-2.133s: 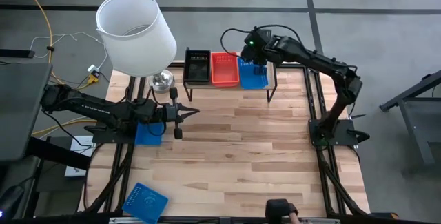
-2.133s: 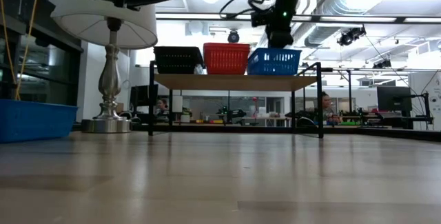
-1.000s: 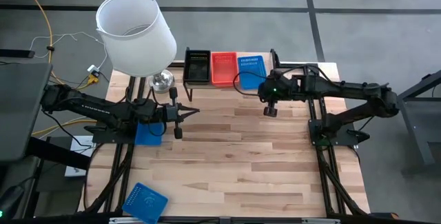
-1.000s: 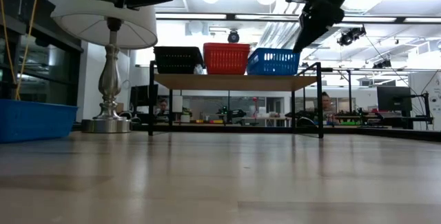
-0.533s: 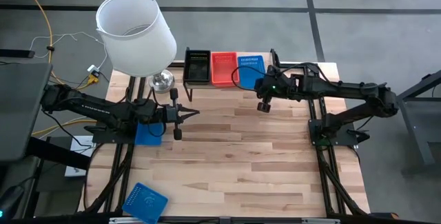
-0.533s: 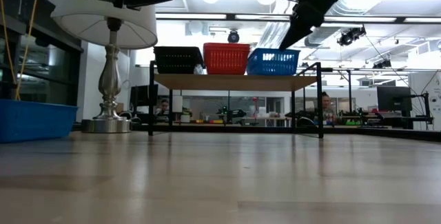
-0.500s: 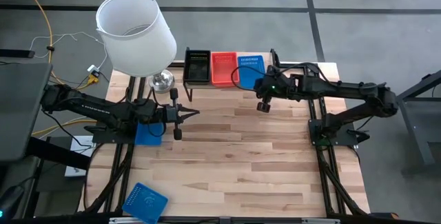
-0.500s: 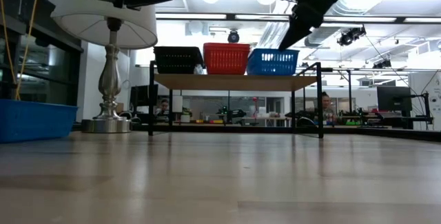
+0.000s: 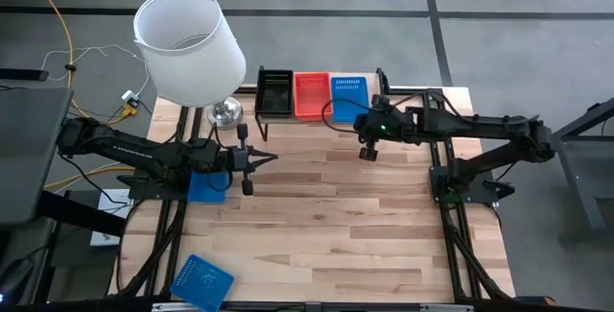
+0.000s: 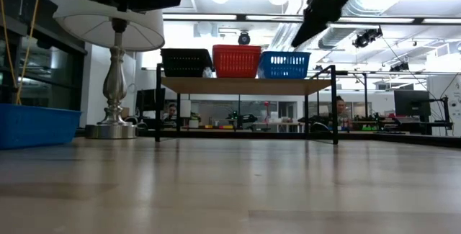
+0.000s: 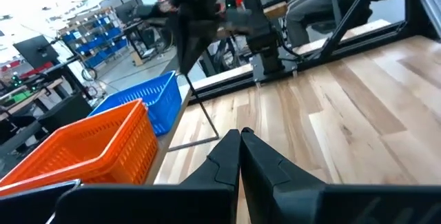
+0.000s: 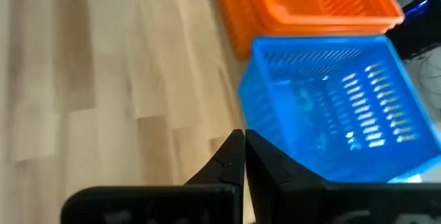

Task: Stack baskets on shelf by color
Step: Stack the top blue bin on top of the blue bin on the shelf, then stack the blue bin on top of the blue bin on the shelf

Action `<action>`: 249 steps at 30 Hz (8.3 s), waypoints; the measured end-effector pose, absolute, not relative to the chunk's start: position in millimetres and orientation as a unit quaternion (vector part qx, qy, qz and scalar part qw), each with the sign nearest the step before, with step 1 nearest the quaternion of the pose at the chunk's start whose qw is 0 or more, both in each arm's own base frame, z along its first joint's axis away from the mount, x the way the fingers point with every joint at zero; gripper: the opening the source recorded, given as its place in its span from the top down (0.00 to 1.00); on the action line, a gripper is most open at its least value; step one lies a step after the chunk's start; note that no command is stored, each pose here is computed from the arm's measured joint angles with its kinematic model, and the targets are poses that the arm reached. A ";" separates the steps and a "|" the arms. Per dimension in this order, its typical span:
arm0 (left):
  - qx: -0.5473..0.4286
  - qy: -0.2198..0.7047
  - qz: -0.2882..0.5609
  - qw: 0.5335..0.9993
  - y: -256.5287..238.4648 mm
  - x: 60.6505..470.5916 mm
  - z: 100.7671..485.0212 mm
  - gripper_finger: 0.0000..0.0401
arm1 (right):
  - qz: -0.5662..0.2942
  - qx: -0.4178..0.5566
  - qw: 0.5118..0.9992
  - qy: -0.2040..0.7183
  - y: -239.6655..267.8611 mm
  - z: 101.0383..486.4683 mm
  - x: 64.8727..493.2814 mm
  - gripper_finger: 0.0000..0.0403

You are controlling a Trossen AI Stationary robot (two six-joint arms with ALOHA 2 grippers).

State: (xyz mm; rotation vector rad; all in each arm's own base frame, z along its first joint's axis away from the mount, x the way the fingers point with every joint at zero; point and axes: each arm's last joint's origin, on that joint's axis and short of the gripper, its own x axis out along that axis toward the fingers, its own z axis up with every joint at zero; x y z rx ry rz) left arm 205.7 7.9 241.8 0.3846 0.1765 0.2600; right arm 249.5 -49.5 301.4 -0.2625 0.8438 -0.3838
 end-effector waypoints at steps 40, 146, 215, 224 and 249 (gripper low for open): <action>-0.149 0.607 0.338 0.704 -26.6 179.7 237.7 0.49 | -0.091 -0.076 0.982 0.147 38.7 199.4 228.8 1.00; 0.502 0.410 0.161 0.744 9.2 326.2 371.5 1.00 | -0.080 -0.107 0.978 0.160 54.4 192.2 228.6 1.00; 0.679 0.491 0.171 0.518 119.8 411.8 325.0 0.63 | -0.095 -0.143 0.971 0.165 52.9 192.0 228.3 1.00; 0.575 0.420 0.239 0.660 83.1 382.2 367.3 0.64 | -0.103 -0.146 0.971 0.162 52.5 192.8 228.5 1.00; 0.009 0.568 -0.213 0.795 -85.2 287.3 318.2 0.65 | -0.094 -0.141 0.973 0.157 42.3 194.1 231.9 1.00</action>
